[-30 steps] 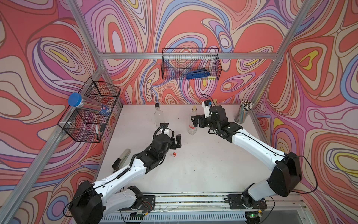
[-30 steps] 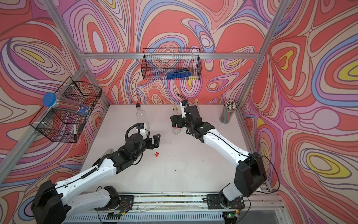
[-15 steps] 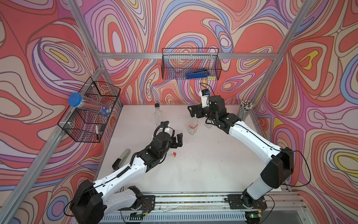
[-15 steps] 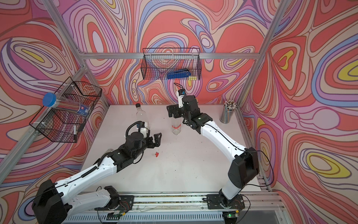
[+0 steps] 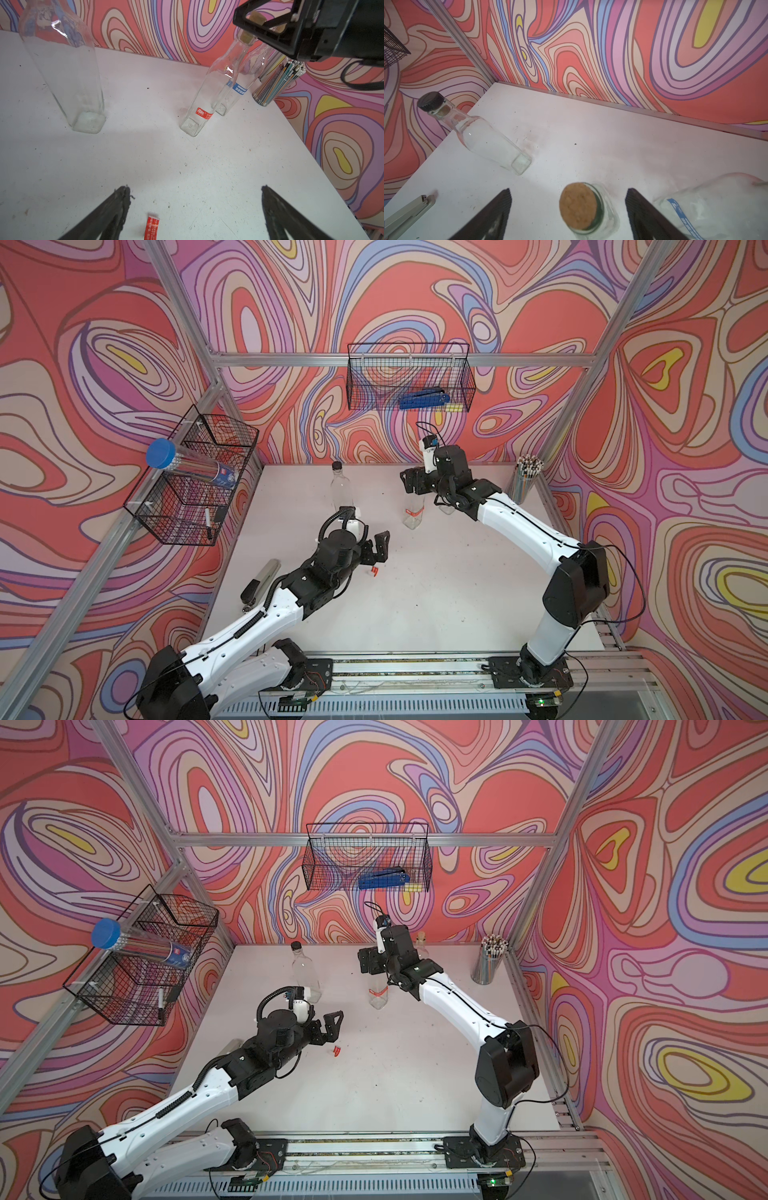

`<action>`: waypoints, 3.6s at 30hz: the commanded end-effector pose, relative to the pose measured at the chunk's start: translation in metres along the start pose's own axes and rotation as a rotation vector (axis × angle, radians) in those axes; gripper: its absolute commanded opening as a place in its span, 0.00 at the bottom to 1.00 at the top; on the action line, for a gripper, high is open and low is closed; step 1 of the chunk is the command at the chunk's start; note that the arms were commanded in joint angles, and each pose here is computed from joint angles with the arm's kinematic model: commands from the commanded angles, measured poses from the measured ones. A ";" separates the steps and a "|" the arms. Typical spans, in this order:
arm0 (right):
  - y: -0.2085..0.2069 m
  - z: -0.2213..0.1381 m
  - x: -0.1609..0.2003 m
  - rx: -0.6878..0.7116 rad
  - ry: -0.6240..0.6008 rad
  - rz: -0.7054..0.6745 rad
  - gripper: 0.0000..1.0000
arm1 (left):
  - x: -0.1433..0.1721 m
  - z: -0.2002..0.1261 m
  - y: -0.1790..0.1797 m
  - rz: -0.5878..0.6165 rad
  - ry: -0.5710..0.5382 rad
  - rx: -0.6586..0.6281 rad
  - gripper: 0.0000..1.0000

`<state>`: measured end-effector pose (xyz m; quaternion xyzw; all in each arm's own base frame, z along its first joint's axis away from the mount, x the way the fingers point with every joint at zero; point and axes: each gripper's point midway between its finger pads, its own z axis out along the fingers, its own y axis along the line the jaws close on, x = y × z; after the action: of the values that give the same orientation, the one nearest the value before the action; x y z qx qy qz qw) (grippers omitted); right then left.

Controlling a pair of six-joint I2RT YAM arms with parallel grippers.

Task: Remove the label from the bottle
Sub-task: Pick up the bottle from the center of the board, then place the bottle at the center of the board.

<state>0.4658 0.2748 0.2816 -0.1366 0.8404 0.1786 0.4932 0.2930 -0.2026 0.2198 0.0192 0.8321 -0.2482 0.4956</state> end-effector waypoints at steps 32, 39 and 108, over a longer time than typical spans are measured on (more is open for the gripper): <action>-0.009 0.021 0.030 0.014 0.000 -0.092 0.00 | 0.004 0.021 -0.011 -0.014 0.040 0.037 1.00; 0.004 -0.011 0.016 -0.038 -0.045 -0.140 0.00 | -0.007 0.019 -0.017 -0.004 0.014 0.057 1.00; 0.083 -0.075 0.071 -0.295 -0.022 -0.255 0.73 | -0.035 -0.005 -0.042 0.144 -0.077 0.176 1.00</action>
<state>0.3417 0.3137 0.2401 -0.3221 0.7877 0.2268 0.4736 0.2960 -0.2283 0.2448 0.1003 0.8026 -0.2743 0.5201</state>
